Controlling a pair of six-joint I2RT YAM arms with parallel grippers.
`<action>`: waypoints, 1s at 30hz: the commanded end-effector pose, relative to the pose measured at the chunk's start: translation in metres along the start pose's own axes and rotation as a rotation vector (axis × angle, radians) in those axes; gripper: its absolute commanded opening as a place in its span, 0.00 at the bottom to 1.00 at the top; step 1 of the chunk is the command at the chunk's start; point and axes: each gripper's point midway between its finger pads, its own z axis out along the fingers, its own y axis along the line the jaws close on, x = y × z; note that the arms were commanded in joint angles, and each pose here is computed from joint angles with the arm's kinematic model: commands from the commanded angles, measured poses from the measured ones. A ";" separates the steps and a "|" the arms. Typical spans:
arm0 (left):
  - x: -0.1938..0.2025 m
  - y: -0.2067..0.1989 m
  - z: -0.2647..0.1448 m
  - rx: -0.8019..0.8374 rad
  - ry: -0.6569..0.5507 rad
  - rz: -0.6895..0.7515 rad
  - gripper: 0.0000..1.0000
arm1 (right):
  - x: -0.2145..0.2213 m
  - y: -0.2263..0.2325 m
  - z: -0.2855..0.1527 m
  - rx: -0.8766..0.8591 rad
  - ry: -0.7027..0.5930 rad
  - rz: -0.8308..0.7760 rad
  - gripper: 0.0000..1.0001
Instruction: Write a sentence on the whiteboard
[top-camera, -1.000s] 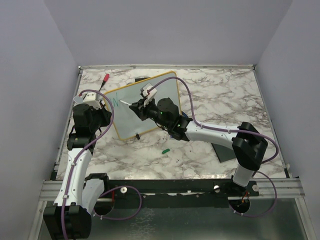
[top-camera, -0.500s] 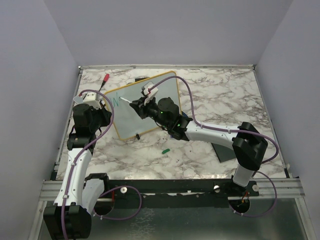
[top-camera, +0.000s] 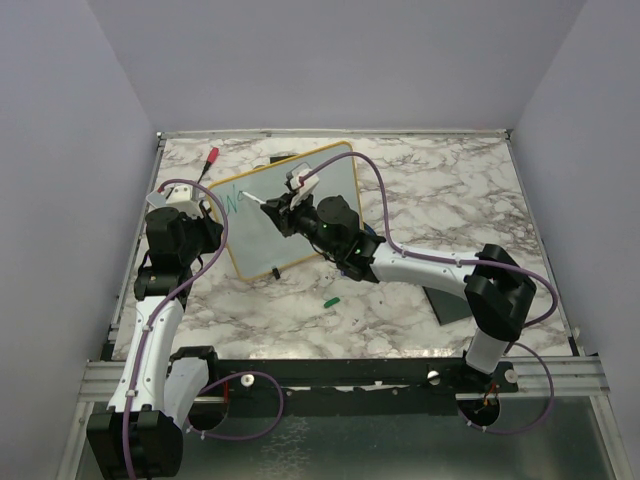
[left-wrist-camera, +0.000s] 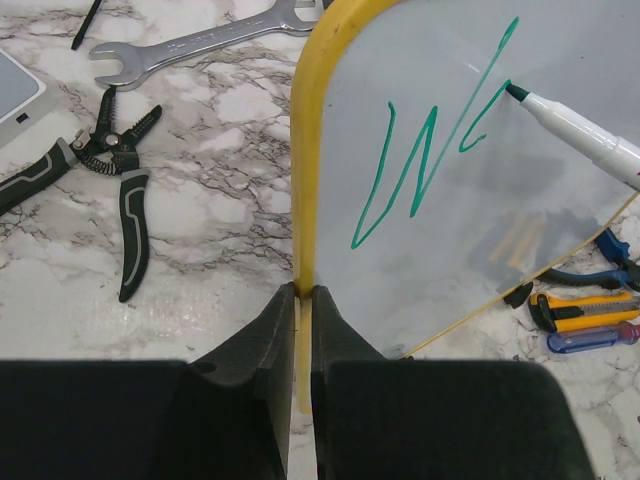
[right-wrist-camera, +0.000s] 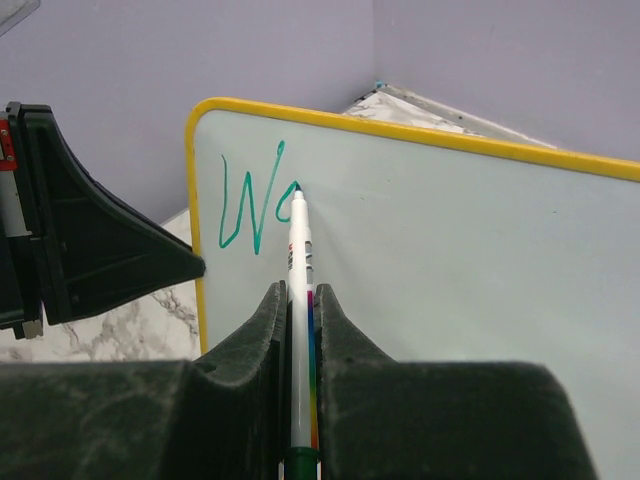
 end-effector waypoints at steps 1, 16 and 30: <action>-0.006 -0.008 -0.003 0.038 -0.020 0.004 0.10 | 0.010 -0.015 -0.007 0.066 0.024 0.002 0.01; -0.007 -0.009 -0.003 0.039 -0.022 0.004 0.10 | 0.035 -0.010 -0.011 0.031 0.091 0.001 0.01; -0.006 -0.009 -0.003 0.039 -0.020 0.003 0.10 | 0.053 -0.010 -0.017 0.024 0.141 -0.002 0.01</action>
